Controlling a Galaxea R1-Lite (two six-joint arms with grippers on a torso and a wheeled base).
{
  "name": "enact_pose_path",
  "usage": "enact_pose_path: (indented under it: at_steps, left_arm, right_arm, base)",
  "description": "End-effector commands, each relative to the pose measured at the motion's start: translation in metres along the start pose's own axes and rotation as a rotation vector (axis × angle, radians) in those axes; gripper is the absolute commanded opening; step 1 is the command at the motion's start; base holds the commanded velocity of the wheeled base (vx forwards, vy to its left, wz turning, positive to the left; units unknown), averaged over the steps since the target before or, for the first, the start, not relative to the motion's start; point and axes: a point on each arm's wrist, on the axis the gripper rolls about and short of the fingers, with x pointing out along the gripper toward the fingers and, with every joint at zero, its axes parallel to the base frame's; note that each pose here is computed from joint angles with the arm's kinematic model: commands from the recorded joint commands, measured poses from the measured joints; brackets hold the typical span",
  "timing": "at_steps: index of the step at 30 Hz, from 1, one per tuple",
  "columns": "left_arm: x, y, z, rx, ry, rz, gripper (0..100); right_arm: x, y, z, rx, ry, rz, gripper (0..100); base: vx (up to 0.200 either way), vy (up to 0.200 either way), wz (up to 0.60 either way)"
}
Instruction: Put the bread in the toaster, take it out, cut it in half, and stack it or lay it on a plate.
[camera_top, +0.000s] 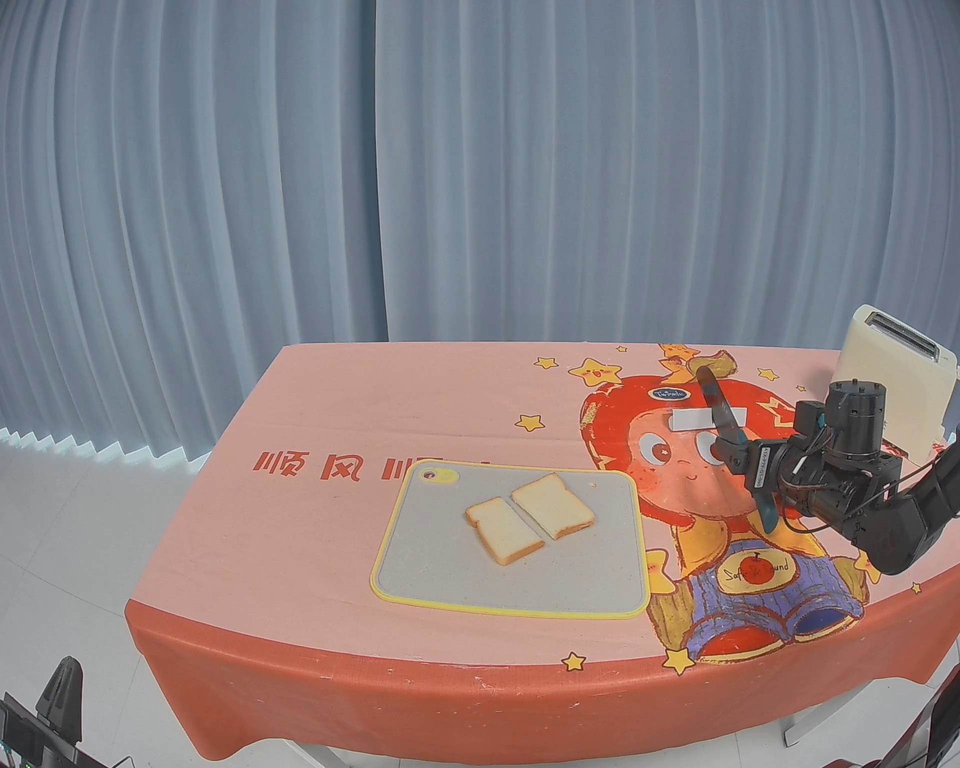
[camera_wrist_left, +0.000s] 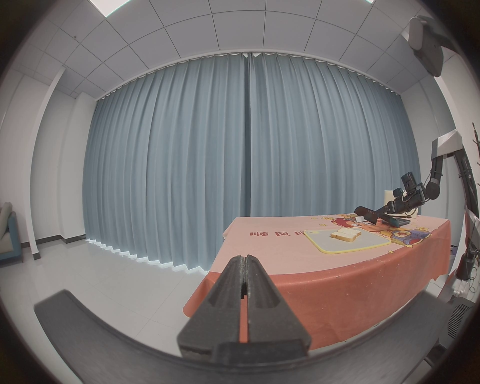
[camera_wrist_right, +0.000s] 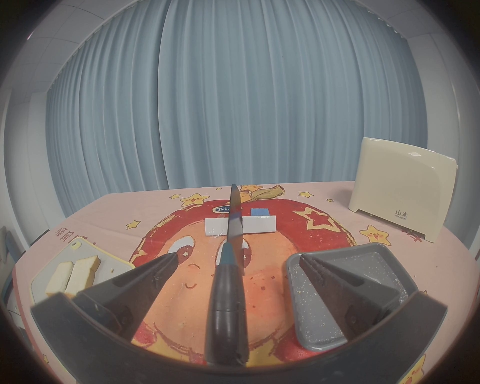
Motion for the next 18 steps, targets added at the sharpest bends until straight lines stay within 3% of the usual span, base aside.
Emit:
enact_pose_path:
  at_steps: [1,18]
  left_arm:
    - [0.0000,0.0000,-0.0052,0.000,0.001,0.000,0]
    - [0.0000,0.0000,-0.0052,0.000,0.001,0.000,0]
  right_arm:
    - [-0.0008,0.0000,0.0002,0.000,-0.001,0.000,100]
    - [-0.0024,0.0015,0.0027,0.001,-0.011,0.006,100]
  base:
    - [0.000,0.000,0.00]
    - [0.000,0.000,0.00]
